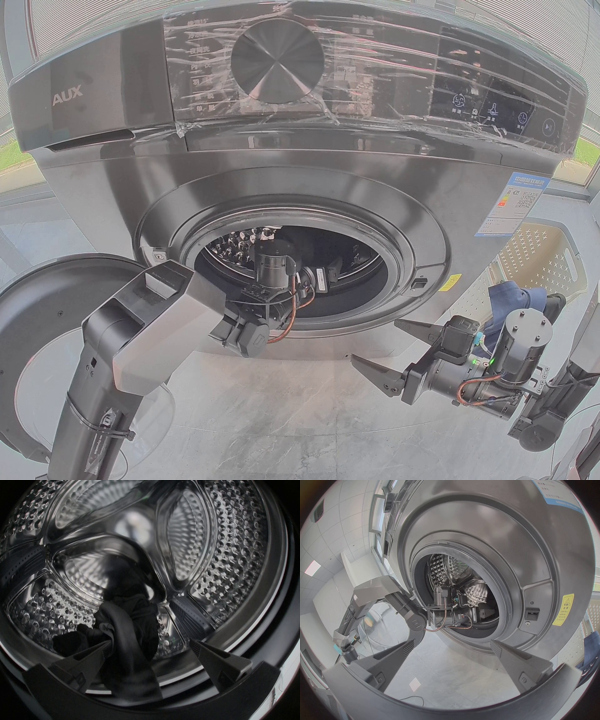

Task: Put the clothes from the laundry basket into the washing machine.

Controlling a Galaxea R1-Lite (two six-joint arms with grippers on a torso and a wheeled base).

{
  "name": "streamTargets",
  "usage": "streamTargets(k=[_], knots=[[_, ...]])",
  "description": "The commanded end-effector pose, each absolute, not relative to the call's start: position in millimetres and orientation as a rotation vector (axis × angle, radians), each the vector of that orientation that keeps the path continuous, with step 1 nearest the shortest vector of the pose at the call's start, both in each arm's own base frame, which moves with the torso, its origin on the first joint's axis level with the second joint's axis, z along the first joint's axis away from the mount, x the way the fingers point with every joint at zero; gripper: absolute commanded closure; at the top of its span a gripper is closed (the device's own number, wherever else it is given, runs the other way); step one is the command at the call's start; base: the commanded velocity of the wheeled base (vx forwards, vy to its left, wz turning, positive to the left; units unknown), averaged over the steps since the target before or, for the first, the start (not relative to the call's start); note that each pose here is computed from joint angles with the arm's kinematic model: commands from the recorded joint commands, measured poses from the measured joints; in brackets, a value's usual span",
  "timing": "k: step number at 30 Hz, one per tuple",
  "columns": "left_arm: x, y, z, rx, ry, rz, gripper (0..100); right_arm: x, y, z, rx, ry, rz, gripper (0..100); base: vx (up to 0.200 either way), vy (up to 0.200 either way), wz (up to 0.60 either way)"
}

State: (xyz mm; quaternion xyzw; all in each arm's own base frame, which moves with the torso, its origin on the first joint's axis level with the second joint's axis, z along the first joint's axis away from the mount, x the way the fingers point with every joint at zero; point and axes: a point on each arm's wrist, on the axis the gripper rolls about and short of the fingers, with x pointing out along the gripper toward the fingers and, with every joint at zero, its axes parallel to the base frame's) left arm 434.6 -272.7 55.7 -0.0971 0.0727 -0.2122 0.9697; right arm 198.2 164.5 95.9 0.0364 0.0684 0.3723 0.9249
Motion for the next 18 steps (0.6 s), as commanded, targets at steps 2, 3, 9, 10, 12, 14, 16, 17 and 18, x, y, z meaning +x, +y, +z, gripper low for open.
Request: streamTargets(k=[2,3,9,10,12,14,16,17,18], knots=[[394.5,-273.0,80.4,-0.173,0.182,-0.483,0,196.0,161.8,93.2,0.070,0.156,0.760,0,0.000,0.000,0.00],[383.3,-273.1,83.4,-0.166,0.199,-0.494,0,194.8,160.9,92.0,0.066,0.163,0.760,0,0.000,0.000,0.00],[328.2,-266.8,99.1,-0.147,0.230,-0.547,0,193.9,160.1,91.0,0.064,0.169,0.761,0,0.000,0.000,0.00],[317.7,-264.5,102.3,-0.156,0.205,-0.557,0,193.8,160.1,91.4,0.065,0.168,0.761,0,0.000,0.000,0.00],[306.5,-259.0,105.7,-0.166,0.181,-0.565,0,193.3,159.7,91.9,0.065,0.166,0.761,0,0.000,0.000,0.00],[292.4,-250.8,107.7,-0.157,0.176,-0.573,0,191.9,158.6,91.5,0.064,0.171,0.761,0,0.000,0.000,0.00],[281.3,-244.1,108.9,-0.145,0.181,-0.579,0,191.5,157.7,90.7,0.062,0.175,0.759,0,0.000,0.000,0.00],[266.2,-237.7,109.1,-0.135,0.192,-0.600,0,191.8,157.0,90.1,0.063,0.179,0.756,0,0.000,0.000,0.00],[255.8,-234.1,108.8,-0.132,0.201,-0.617,0,191.6,156.8,89.9,0.061,0.180,0.756,0,0.000,0.000,0.00]])
